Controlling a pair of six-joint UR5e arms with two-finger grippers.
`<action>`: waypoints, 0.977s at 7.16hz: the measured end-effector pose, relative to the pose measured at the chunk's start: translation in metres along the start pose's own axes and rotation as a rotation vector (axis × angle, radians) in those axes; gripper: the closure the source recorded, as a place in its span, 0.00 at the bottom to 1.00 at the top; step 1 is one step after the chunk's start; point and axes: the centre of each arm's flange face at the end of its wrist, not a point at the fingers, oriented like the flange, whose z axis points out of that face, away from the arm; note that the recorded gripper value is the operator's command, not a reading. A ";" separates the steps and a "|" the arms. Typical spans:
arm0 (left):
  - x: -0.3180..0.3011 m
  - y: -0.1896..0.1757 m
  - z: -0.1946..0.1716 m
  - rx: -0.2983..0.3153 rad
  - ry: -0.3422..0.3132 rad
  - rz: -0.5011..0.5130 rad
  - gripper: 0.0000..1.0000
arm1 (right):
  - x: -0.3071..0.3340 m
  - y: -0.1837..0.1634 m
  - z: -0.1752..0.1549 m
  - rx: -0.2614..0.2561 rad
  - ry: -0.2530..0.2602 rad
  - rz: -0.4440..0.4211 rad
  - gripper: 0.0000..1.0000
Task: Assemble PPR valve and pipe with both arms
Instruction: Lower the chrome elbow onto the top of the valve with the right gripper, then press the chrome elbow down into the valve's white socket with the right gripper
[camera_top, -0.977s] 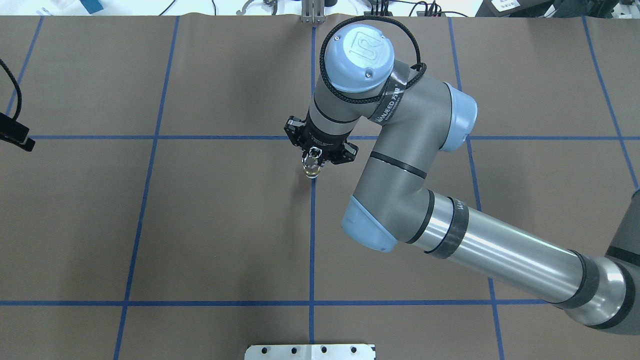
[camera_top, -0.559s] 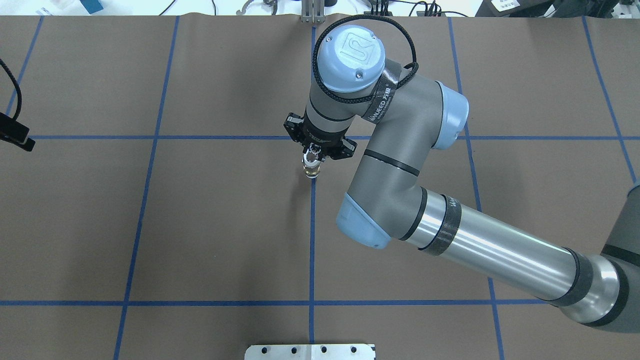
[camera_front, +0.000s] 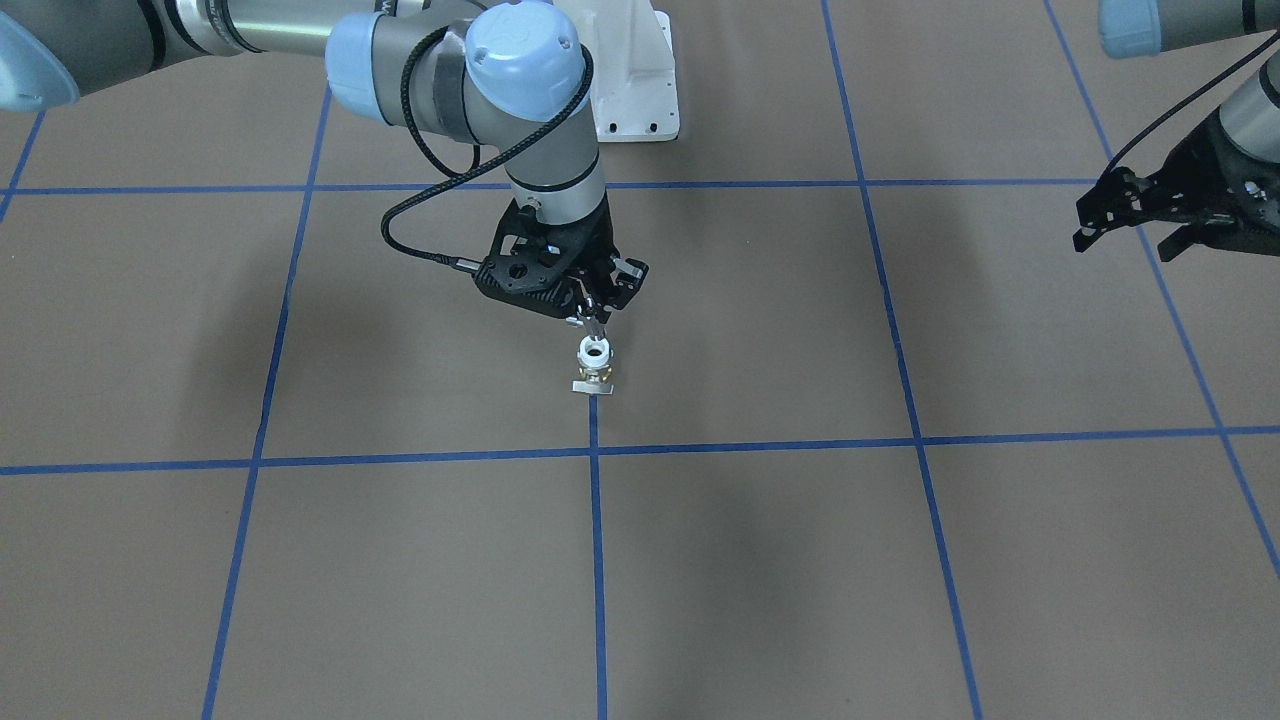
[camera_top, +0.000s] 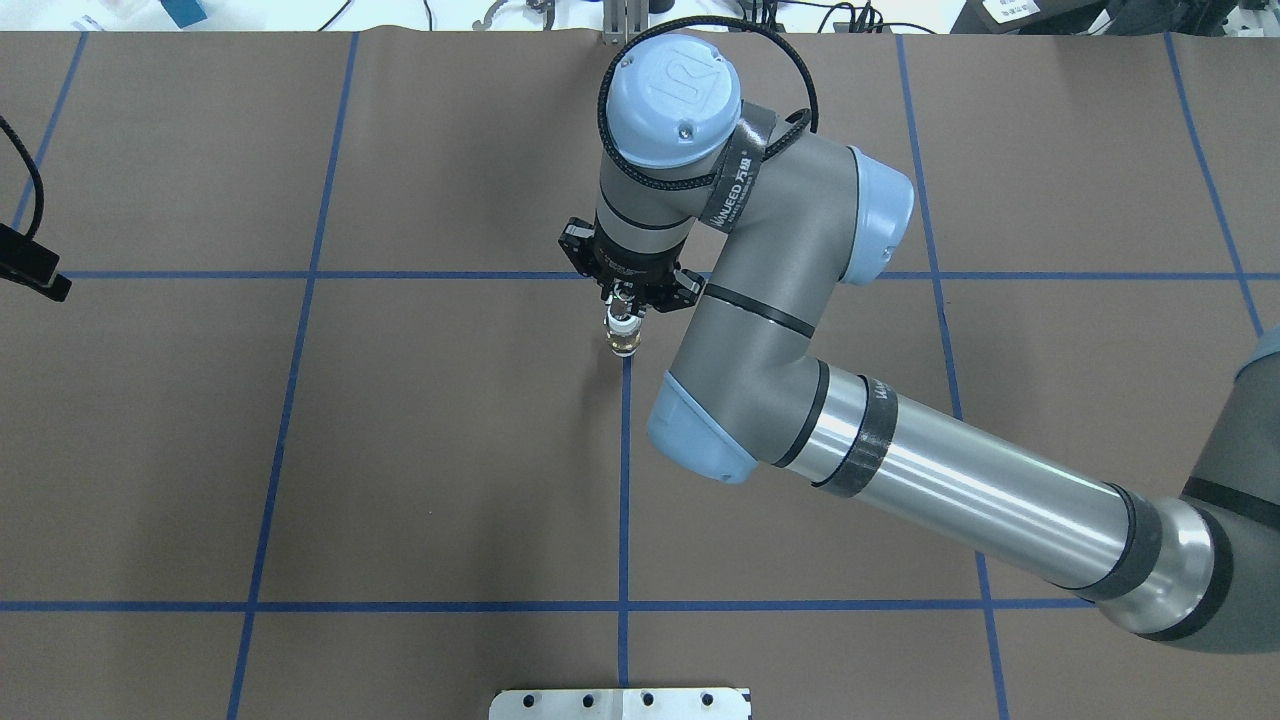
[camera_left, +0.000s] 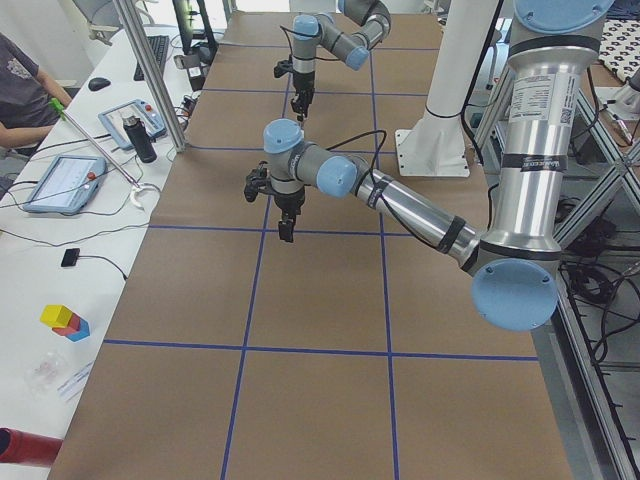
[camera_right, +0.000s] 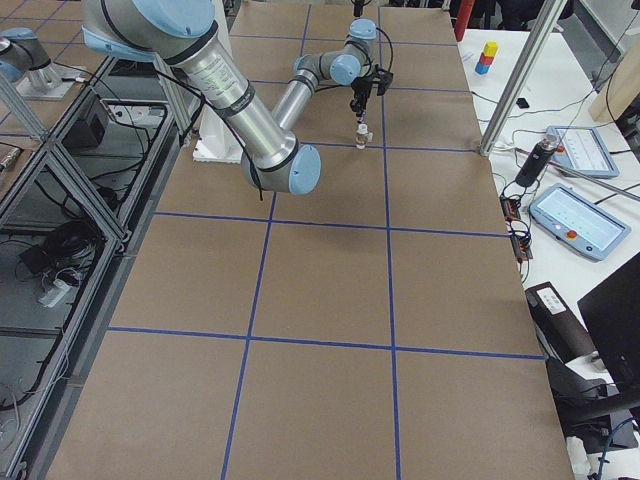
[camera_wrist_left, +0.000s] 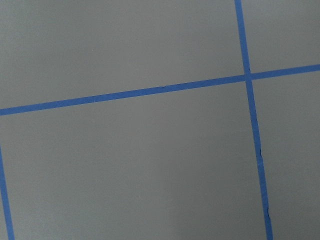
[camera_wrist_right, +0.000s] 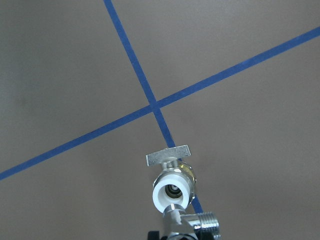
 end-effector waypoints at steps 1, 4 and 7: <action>0.000 0.000 0.000 -0.001 0.000 0.000 0.00 | -0.002 0.000 0.001 0.001 0.011 0.001 1.00; 0.000 0.000 0.000 -0.001 0.000 -0.002 0.00 | -0.003 -0.005 0.007 0.017 0.026 0.000 1.00; 0.000 0.000 0.000 0.001 0.000 -0.004 0.00 | -0.004 -0.007 0.011 0.023 0.031 0.001 1.00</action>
